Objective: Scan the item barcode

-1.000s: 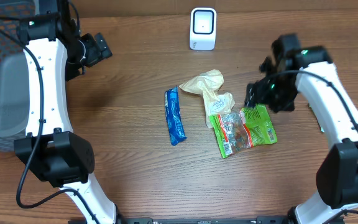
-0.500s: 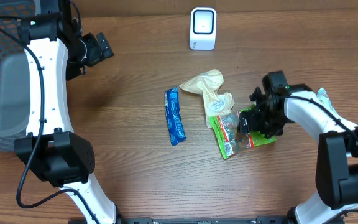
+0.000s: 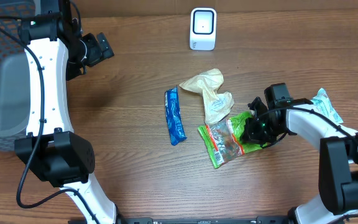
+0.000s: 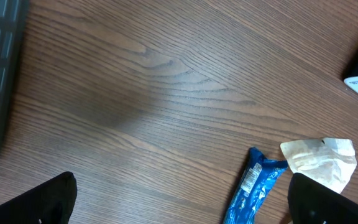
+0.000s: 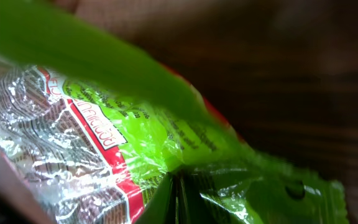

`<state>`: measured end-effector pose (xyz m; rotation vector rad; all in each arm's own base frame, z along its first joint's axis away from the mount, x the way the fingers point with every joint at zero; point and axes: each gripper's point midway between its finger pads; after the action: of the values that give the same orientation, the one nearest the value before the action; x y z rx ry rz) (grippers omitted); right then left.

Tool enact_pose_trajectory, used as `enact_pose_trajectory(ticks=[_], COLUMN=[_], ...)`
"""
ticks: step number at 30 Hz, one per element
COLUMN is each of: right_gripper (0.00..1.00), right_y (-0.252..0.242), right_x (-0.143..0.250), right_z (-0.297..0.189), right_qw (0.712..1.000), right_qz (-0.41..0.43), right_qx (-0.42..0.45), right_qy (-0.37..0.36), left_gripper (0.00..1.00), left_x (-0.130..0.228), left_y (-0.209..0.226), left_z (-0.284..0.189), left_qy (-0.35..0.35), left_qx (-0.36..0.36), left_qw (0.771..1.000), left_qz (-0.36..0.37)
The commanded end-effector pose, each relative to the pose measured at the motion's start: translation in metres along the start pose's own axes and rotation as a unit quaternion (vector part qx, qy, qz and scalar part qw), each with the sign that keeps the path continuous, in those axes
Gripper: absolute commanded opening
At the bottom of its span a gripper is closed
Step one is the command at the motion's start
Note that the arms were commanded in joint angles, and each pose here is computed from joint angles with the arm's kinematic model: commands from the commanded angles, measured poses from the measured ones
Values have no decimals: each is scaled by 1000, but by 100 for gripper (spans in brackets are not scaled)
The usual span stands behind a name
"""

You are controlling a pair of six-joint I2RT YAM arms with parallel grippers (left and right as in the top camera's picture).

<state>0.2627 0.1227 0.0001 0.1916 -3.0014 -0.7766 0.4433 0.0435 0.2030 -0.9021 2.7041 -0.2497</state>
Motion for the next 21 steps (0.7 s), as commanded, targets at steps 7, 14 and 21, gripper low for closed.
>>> enact_pose_trajectory(ticks=[7,14,21], right_gripper=[29,68,77], right_y=[37,55,52], right_x=[-31,-5,-10], right_z=[-57,-91,-73], right_qw=[996,979,995], right_qz=[82,199,79], right_qx=[-27,-20,8], right_qy=[-36,-36,-55], left_gripper=[100,100,100], left_x=[2,2,1], left_y=[-1,-1,-3], left_z=[2,2,3], left_qy=[4,4,1], left_qx=[1,1,3], left_qw=[1000,1000,1000], left_qz=[14,14,15])
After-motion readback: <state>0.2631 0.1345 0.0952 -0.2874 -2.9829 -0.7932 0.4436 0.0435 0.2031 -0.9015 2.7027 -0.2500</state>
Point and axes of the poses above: each gripper's point midway between its finger pads, its own z axis out along the fingers, its own y axis along the line the jaws close on, x = y × z, and after that the axes turned 9 degrees about -z, right-handed
